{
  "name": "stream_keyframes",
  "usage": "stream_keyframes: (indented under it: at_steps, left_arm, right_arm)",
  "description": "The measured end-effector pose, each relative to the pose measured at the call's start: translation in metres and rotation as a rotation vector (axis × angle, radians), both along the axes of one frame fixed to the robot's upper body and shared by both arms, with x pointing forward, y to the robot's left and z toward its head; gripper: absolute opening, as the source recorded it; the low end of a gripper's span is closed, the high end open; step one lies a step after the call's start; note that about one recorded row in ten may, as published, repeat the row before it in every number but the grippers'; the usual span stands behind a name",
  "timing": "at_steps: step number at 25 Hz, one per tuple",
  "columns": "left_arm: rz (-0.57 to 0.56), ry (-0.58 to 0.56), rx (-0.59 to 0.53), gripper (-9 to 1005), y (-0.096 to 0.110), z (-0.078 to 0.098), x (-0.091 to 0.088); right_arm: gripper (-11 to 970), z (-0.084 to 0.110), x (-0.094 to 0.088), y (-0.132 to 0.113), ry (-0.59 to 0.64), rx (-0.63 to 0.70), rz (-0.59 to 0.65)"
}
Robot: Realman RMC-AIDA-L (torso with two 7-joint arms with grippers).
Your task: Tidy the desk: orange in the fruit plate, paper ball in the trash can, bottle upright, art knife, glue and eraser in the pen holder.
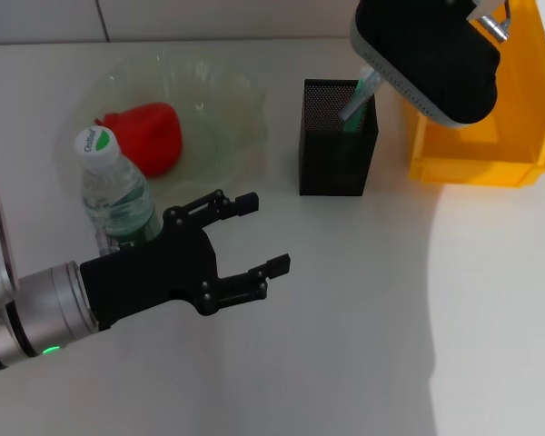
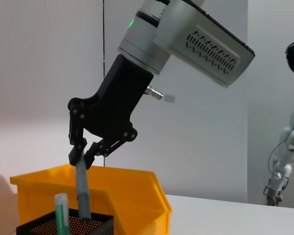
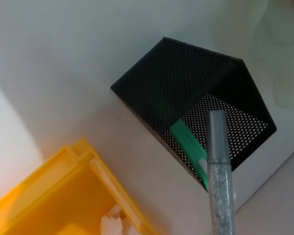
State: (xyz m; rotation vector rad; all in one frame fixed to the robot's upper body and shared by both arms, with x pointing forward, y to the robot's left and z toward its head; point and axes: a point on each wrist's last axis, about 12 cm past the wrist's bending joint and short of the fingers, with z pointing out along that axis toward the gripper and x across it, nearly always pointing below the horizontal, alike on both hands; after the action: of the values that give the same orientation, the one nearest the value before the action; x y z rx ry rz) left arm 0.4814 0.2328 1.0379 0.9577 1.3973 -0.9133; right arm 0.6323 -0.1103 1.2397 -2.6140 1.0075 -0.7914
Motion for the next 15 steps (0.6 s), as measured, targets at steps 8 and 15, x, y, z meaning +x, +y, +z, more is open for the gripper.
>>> stream_keyframes:
  at_steps: [8,15]
  left_arm:
    - [0.001,0.002,-0.002,802,0.0008,-0.0006,-0.0018]
    - [0.001,0.001,-0.002,802,0.0010,-0.0008,-0.0022]
  right_arm:
    - [143,-0.0048,0.0008,0.0076,0.005,-0.048,0.009]
    - [144,-0.0055,0.0032,0.0088,-0.004,-0.052,0.008]
